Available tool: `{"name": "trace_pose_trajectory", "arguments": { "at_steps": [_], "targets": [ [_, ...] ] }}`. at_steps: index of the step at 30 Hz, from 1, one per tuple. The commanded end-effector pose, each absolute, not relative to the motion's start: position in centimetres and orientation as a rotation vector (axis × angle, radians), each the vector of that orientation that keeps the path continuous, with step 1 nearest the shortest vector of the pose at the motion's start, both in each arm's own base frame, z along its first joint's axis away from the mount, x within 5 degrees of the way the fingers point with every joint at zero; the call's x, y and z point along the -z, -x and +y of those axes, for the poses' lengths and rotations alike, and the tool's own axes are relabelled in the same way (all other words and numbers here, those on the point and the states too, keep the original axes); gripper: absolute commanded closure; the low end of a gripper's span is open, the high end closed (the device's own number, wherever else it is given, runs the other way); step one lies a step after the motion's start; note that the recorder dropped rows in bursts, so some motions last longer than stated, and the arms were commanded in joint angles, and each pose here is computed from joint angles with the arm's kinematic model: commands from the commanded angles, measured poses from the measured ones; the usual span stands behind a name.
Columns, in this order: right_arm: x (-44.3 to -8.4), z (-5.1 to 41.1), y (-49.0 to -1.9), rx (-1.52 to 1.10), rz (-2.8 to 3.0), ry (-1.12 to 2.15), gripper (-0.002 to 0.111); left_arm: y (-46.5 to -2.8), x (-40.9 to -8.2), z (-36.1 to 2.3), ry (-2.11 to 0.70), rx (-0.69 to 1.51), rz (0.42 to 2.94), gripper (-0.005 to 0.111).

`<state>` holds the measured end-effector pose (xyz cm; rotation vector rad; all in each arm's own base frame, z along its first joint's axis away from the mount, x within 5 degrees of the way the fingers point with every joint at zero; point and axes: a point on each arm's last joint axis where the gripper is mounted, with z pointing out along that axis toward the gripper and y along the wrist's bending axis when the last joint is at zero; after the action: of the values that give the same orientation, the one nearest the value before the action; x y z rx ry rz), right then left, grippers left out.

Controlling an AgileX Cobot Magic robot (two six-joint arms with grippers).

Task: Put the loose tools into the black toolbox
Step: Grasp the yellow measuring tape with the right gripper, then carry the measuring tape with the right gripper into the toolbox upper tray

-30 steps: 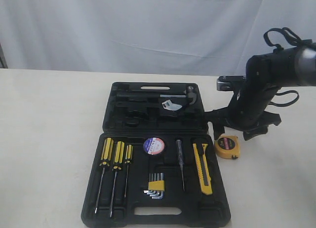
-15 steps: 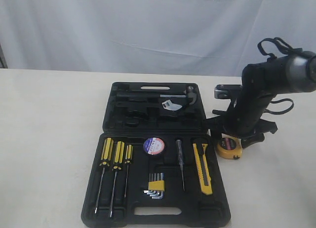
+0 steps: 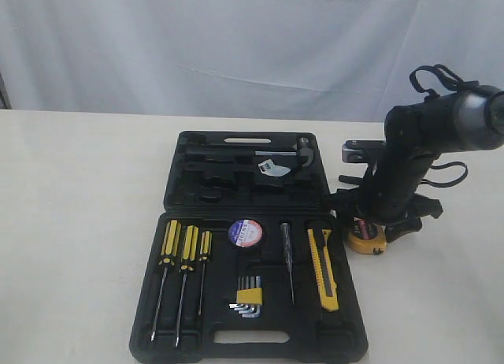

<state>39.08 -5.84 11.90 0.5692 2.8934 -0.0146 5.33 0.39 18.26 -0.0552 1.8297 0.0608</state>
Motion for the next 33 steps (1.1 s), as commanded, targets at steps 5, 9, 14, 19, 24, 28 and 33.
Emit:
{"name": "trace_pose_trajectory", "arguments": {
  "at_steps": [5, 9, 14, 19, 24, 28, 33],
  "targets": [
    [-12.3, -5.9, -38.7, 0.005, 2.929, -0.591, 0.078, -5.3, -18.2, 0.4, 0.056, -0.053, 1.825, 0.107],
    [-14.2, -5.9, -38.7, 0.002, 2.887, -0.575, 0.082, -5.3, -18.2, 0.4, 0.056, -0.053, 1.825, 0.107],
    [-18.7, -6.0, -40.4, -0.011, 2.858, -0.514, 0.082, -5.3, -18.2, 0.4, 0.056, -0.053, 1.825, 0.107],
    [-23.0, -6.3, -42.8, -0.017, 2.770, -0.469, 0.082, -5.3, -18.2, 0.4, 0.056, -0.053, 1.825, 0.107],
    [-24.9, -6.3, -44.3, -0.044, 2.739, -0.473, 0.082, -5.3, -18.2, 0.4, 0.056, -0.053, 1.825, 0.107],
    [-23.7, -5.4, -45.2, -0.114, 2.770, -0.483, 0.082, -5.3, -18.2, 0.4, 0.056, -0.053, 1.825, 0.107],
    [-21.5, -2.2, -46.3, -0.119, 2.806, -0.373, 0.082, -5.3, -18.2, 0.4, 0.056, -0.053, 1.825, 0.107]
  ]
}}
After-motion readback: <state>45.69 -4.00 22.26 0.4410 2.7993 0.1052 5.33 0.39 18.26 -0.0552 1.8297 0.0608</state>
